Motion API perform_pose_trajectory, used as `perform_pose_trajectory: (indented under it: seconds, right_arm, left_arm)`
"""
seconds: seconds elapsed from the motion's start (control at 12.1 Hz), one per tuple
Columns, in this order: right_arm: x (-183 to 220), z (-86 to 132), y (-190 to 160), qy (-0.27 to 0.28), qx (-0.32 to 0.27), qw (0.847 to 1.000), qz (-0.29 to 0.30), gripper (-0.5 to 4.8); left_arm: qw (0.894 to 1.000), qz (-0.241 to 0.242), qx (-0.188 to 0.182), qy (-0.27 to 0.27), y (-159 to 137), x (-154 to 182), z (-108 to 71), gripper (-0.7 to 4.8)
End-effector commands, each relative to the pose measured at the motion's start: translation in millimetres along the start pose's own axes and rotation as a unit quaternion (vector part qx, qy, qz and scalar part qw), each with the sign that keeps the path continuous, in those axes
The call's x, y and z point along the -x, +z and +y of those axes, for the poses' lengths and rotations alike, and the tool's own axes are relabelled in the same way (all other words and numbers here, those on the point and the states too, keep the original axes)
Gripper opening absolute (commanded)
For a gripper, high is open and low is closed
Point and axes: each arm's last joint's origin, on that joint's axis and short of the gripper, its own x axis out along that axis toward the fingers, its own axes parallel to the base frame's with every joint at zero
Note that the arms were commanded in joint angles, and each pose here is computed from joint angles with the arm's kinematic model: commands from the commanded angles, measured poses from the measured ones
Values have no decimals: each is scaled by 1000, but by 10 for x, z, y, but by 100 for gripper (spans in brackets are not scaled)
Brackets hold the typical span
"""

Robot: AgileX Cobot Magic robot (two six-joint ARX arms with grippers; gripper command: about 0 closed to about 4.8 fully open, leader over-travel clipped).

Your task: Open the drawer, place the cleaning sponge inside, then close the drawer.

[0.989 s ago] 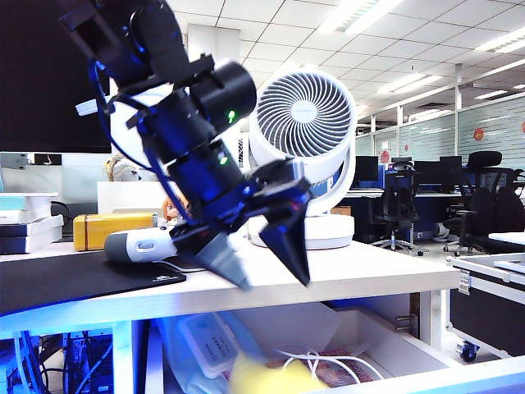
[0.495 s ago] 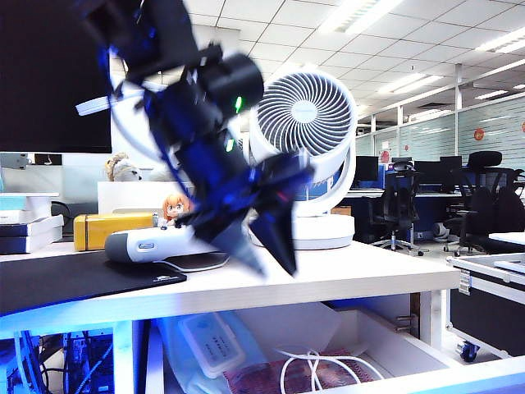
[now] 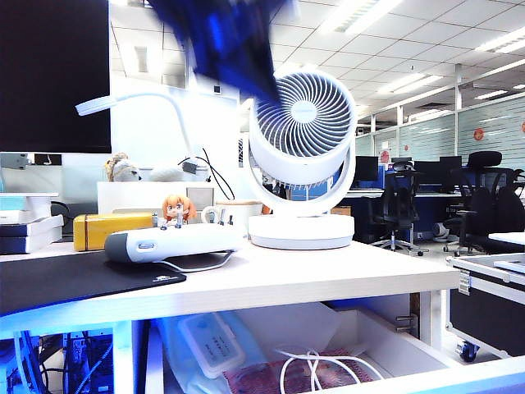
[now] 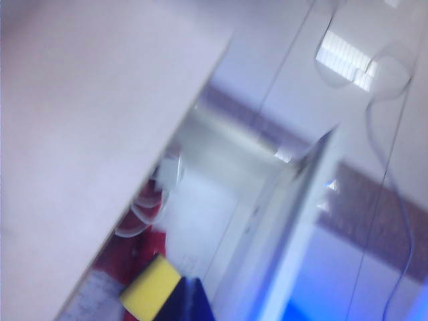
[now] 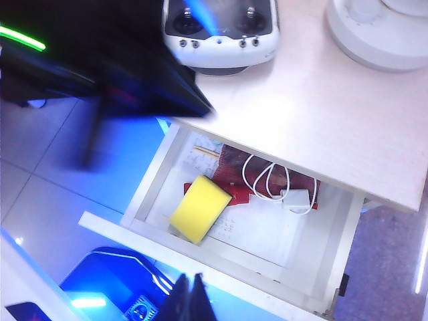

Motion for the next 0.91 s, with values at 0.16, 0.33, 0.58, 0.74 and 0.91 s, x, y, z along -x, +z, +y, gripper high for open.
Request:
perform_pose_trajectory:
  seconds: [0.16,0.33,0.58,0.74,0.91]
  right_arm:
    - [-4,1,30,-2,-46,999,-17,-6]
    - [-112,-4,-19,-11,-46,999,-2,-6]
    - [-482,4,-240,1,-44,998,43,-6]
    - [-851,27,-469,50,-47,996,65,-6]
    - [-1189,33,-815,87,-49,991,84,-6]
  left_arm:
    - [997,-64,-31,-8,-116,1206,-317,-5]
    - [996,-85,-36,-3,-227,1549,-401,-5]
    - [995,-95,-38,4,-368,1847,-470,-5]
    - [996,-85,-34,4,-410,1881,-478,-5]
    - [997,-71,-30,4,-441,1890,-479,-5]
